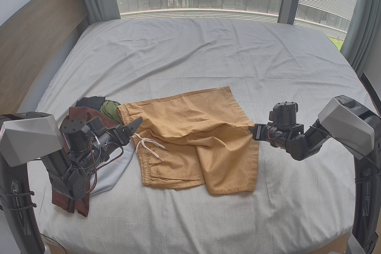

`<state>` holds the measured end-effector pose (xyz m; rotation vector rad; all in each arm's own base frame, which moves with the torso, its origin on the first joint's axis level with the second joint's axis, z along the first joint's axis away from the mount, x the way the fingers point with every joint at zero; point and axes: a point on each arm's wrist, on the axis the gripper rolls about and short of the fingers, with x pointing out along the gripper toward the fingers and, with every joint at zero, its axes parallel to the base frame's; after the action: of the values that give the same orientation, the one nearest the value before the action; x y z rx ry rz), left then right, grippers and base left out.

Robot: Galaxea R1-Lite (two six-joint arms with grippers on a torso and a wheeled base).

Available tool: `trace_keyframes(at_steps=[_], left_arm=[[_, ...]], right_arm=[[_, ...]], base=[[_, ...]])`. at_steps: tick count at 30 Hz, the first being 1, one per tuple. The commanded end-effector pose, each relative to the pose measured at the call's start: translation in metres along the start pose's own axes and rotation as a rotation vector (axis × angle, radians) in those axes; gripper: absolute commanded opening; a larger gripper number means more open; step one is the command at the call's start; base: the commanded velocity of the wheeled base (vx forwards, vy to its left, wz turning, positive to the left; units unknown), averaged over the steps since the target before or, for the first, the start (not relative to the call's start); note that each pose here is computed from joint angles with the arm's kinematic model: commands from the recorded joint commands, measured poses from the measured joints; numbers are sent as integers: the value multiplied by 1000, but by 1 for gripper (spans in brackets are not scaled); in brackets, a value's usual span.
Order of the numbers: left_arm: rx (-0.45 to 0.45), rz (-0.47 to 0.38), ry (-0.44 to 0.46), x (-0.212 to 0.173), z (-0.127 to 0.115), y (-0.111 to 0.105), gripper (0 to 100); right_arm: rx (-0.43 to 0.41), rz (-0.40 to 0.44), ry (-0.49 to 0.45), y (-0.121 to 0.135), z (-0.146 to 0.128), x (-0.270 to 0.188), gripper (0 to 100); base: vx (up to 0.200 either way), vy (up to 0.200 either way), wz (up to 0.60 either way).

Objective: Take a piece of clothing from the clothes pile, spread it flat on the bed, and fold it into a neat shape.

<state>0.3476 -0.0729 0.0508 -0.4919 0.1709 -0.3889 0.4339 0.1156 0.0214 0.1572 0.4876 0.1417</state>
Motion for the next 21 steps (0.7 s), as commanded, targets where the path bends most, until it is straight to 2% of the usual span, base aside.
trace_keyframes(at_steps=[1, 6, 12, 18, 21], left_arm=[[-4, 7, 14, -3, -2, 0, 100], [-18, 25, 77, -15, -15, 1, 100], [-38, 52, 165, -33, -30, 2, 100], [-50, 57, 235, -44, -44, -2, 100], [-56, 53, 271, -46, -52, -6, 100]], right_arm=[[-1, -17, -21, 1, 2, 0, 100], [-7, 7, -71, 12, 6, -16, 100], [-35, 118, -84, 40, -13, -56, 100], [-43, 186, -126, 48, -28, -69, 100], [-23, 258, -132, 47, -35, -74, 100]], base=[[0, 0, 0], [0, 0, 0], [0, 0, 0], [0, 0, 0], [0, 0, 0]])
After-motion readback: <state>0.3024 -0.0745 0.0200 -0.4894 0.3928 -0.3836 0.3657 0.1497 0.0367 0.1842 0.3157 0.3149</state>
